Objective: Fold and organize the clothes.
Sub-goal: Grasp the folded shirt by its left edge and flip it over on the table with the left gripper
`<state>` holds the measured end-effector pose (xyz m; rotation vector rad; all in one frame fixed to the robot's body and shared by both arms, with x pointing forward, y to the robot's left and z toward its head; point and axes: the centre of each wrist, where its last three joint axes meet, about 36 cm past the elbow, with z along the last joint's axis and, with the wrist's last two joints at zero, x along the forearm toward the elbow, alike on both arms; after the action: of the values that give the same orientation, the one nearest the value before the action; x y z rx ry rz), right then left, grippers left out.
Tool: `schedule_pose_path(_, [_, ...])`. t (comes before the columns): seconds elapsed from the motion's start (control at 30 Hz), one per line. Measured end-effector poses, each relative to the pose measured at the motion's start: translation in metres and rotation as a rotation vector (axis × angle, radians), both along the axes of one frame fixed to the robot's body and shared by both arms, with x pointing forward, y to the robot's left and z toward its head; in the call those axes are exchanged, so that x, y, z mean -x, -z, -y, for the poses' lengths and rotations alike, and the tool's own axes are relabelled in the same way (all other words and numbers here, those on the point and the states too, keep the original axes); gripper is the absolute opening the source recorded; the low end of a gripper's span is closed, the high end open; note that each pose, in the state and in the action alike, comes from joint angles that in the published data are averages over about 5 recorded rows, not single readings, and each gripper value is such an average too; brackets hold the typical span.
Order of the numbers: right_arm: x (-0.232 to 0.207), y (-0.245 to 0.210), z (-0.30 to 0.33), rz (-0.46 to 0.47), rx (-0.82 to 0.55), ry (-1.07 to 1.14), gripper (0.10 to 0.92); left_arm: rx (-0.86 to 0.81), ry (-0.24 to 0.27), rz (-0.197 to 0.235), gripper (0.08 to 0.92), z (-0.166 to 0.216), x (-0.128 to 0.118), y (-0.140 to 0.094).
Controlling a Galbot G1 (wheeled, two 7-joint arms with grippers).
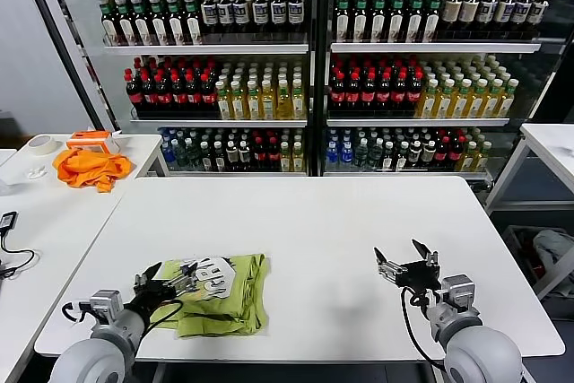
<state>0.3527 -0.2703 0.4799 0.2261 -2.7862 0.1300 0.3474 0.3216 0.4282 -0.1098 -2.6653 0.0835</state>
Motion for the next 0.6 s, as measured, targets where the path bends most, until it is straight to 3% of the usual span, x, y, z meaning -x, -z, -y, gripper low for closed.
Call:
schedule_pose_path(0.27, [0.001,0.002,-0.003,-0.011,-0.011,-0.004,0.823,-0.042,-0.042,-0.025,0.823,-0.013,0.002,0.02])
schedule_pose_path(0.5, [0.004,0.003,-0.003,-0.016,-0.016,-0.001,0.823,-0.059,-0.044,-0.04,0.82,-0.014,0.007,0.031])
schedule_pose_path(0.6, [0.005,0.004,-0.004,-0.018,-0.018,-0.002,0.823,-0.06,-0.044,-0.048,0.761,-0.013,0.008,0.036])
